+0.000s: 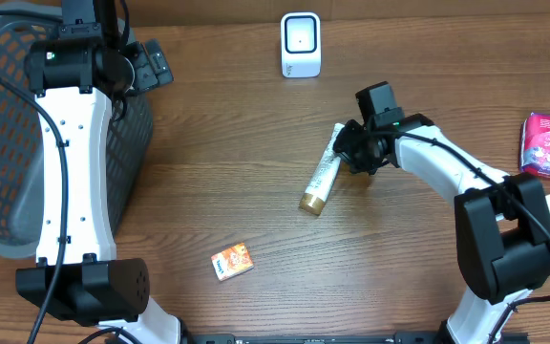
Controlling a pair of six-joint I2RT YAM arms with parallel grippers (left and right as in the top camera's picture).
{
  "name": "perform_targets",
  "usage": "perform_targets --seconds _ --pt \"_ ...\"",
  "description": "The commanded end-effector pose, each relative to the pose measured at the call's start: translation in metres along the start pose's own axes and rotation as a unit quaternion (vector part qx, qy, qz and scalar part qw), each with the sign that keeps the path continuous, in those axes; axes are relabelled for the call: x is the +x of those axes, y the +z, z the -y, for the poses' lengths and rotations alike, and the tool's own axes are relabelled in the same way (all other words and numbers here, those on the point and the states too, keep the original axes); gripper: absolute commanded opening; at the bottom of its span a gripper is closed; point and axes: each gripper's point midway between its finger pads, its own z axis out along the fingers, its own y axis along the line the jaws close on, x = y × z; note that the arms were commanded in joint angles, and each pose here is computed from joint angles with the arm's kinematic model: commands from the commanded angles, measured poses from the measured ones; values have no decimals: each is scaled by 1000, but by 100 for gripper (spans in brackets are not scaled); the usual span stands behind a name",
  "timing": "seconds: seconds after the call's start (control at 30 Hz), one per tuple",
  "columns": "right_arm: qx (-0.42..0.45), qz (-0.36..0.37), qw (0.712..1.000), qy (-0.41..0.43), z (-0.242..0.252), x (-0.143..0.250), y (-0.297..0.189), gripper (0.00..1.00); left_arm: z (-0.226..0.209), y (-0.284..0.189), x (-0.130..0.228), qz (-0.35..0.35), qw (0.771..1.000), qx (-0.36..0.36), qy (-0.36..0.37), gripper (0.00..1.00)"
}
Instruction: Scan the item barcode
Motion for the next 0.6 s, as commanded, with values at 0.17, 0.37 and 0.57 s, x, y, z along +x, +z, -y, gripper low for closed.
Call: perform_targets --seconds 0.17,0.37,0.57 --pt "31 22 999 -20 10 -9 -11 100 1 5 2 -8 1000 0 2 100" --pt "50 -12 998 -27 21 6 -8 100 1 5 2 -8 1000 0 2 100" --pt "26 -60 997 -41 12 38 12 100 1 5 2 -8 1000 0 2 100"
